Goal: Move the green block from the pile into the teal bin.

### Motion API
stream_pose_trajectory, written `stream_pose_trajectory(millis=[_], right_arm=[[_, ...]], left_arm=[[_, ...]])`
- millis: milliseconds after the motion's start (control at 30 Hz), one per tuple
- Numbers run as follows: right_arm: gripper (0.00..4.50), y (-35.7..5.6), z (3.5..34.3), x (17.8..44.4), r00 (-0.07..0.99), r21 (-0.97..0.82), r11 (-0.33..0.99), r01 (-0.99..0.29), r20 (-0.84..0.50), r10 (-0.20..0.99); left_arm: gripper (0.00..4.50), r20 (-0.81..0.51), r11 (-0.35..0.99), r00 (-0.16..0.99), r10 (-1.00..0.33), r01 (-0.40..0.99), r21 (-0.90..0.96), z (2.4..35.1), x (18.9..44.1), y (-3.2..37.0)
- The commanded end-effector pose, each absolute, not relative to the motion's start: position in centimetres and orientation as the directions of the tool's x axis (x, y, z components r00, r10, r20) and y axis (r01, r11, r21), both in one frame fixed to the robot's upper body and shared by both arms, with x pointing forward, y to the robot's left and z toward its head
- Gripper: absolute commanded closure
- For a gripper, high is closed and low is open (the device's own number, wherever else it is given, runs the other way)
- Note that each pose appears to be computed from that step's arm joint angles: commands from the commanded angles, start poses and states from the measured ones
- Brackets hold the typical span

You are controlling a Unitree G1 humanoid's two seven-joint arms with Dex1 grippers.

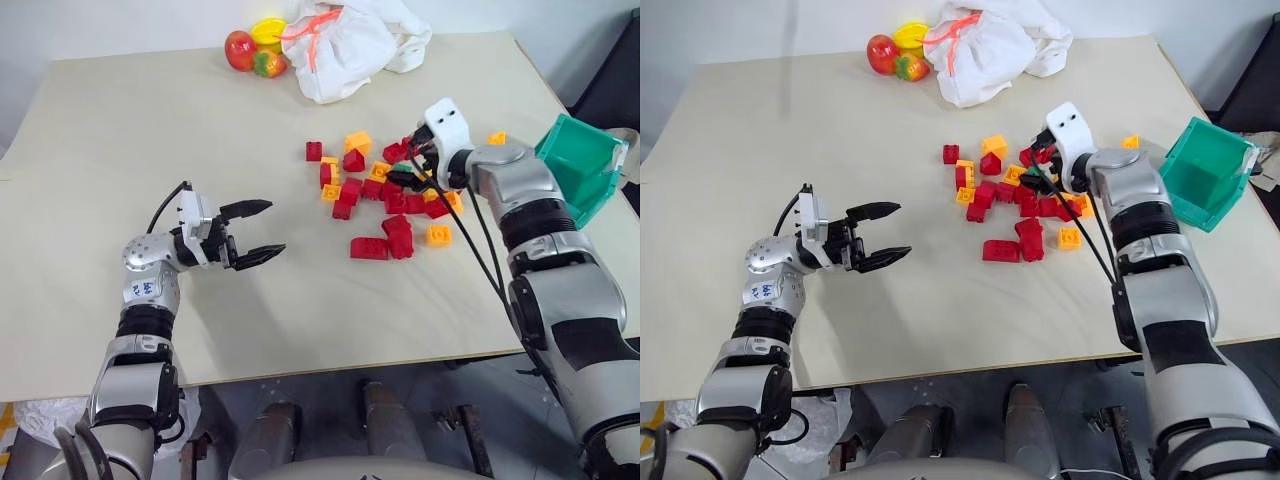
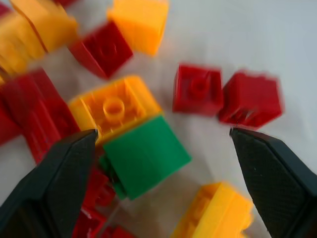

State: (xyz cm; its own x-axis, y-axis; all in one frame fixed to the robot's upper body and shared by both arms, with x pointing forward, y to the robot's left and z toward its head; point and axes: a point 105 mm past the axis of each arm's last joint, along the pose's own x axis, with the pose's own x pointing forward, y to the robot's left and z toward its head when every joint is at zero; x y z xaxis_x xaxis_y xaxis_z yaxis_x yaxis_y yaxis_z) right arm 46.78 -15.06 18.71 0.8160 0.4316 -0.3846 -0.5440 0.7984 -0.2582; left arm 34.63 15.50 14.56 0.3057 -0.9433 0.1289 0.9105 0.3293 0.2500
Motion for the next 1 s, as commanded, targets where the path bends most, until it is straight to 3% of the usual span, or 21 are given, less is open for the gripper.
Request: stream_pose_trajectory(millis=[33, 300, 567, 700, 1000], right_arm=[[0.04, -15.1, 17.1, 46.8, 0.803, -0.264, 0.798, -0.542, -0.442, 0.4], [0.04, -13.9, 14.9, 45.5, 0.686, -0.169, 0.75, -0.639, -0.567, 0.456], [0.04, -13.2, 16.3, 46.5, 0.765, -0.149, 0.813, -0.563, -0.467, 0.444], [0.95, -13.3, 17.7, 47.0, 0.803, -0.114, 0.843, -0.526, -0.394, 0.448], [4.04, -13.2, 20.1, 46.4, 0.782, -0.119, 0.793, -0.598, -0.308, 0.543]], left_arm=[[0.0, 0.157, 0.347, 0.313, -0.937, 0.893, 0.287, 15.6, 34.3, 15.7], [0.0, 0.157, 0.373, 0.341, -0.927, 0.885, 0.279, 15.4, 34.0, 16.0], [0.0, 0.159, 0.376, 0.344, -0.925, 0.883, 0.282, 15.7, 34.3, 15.8], [0.0, 0.159, 0.374, 0.341, -0.926, 0.883, 0.283, 15.8, 34.4, 15.7], [0.0, 0.158, 0.346, 0.312, -0.937, 0.895, 0.283, 15.9, 34.4, 14.5]])
